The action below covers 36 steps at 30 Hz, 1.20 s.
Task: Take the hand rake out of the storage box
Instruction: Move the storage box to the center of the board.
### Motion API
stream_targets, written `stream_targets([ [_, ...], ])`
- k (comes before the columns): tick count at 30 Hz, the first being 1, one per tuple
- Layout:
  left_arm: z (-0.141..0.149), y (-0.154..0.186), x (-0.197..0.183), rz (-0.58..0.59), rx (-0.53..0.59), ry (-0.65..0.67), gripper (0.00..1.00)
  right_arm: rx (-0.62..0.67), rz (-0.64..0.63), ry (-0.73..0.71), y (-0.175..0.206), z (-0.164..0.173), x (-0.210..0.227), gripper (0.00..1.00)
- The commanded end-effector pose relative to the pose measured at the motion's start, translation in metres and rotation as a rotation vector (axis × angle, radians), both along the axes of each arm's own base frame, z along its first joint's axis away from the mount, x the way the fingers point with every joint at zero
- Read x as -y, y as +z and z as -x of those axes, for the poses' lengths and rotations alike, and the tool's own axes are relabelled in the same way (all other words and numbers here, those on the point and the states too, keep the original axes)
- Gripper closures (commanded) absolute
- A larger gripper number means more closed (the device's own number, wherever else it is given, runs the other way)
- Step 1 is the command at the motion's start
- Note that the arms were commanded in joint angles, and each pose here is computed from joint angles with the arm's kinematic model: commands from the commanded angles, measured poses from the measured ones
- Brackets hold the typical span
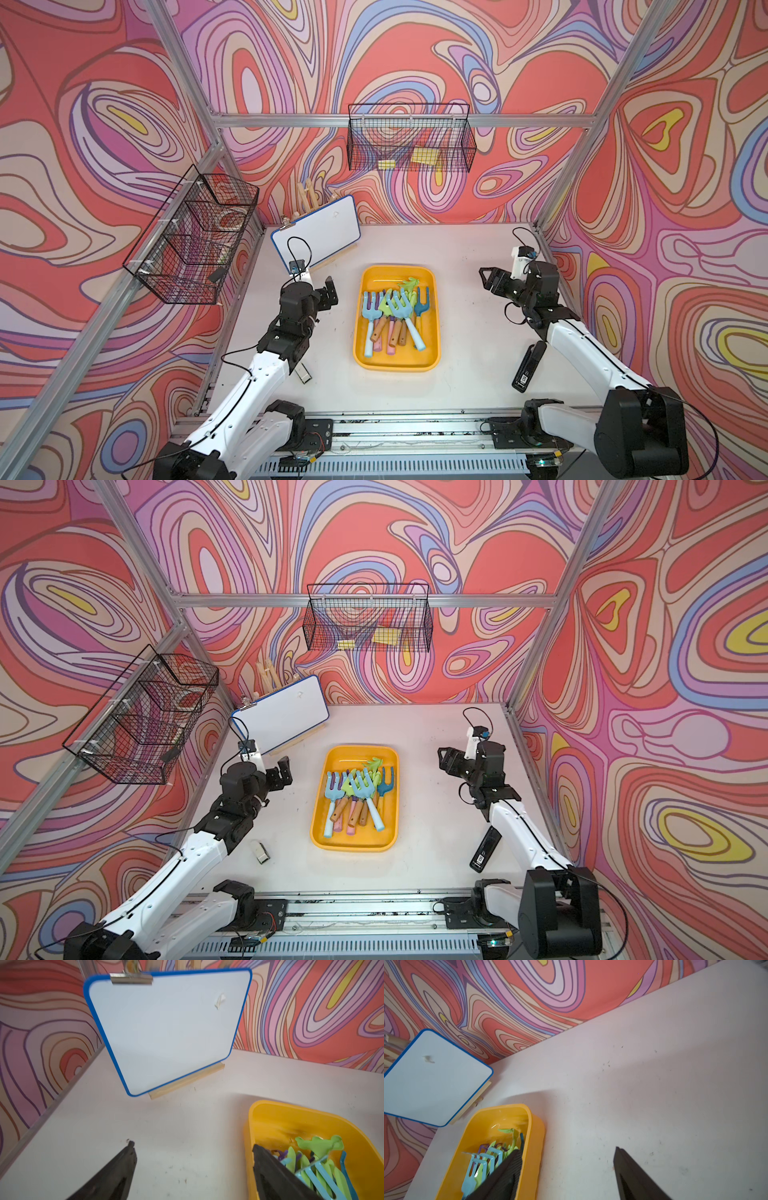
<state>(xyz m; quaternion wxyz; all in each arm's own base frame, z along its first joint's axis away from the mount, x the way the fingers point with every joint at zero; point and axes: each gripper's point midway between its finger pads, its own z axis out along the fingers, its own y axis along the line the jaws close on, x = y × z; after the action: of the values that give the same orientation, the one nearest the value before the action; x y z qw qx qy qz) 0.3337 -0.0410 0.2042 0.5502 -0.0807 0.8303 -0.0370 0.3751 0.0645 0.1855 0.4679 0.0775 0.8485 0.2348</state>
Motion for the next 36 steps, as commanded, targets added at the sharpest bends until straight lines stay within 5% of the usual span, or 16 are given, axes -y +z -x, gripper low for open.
stream_targets([
  [1,0.022,-0.046,0.020,0.113,-0.209,-0.079,0.14,-0.088,-0.055,0.113,-0.012,0.022,-0.033,0.28],
  [4,0.028,-0.064,0.046,0.198,-0.292,-0.181,0.16,-0.128,-0.042,0.187,-0.021,0.032,-0.061,0.31],
  [16,0.043,-0.092,0.072,0.226,-0.432,-0.292,0.35,-0.289,0.080,0.347,-0.054,0.043,-0.139,0.45],
  [36,0.043,-0.099,0.093,0.252,-0.479,-0.373,0.34,-0.442,0.204,0.271,-0.102,0.039,-0.154,0.58],
])
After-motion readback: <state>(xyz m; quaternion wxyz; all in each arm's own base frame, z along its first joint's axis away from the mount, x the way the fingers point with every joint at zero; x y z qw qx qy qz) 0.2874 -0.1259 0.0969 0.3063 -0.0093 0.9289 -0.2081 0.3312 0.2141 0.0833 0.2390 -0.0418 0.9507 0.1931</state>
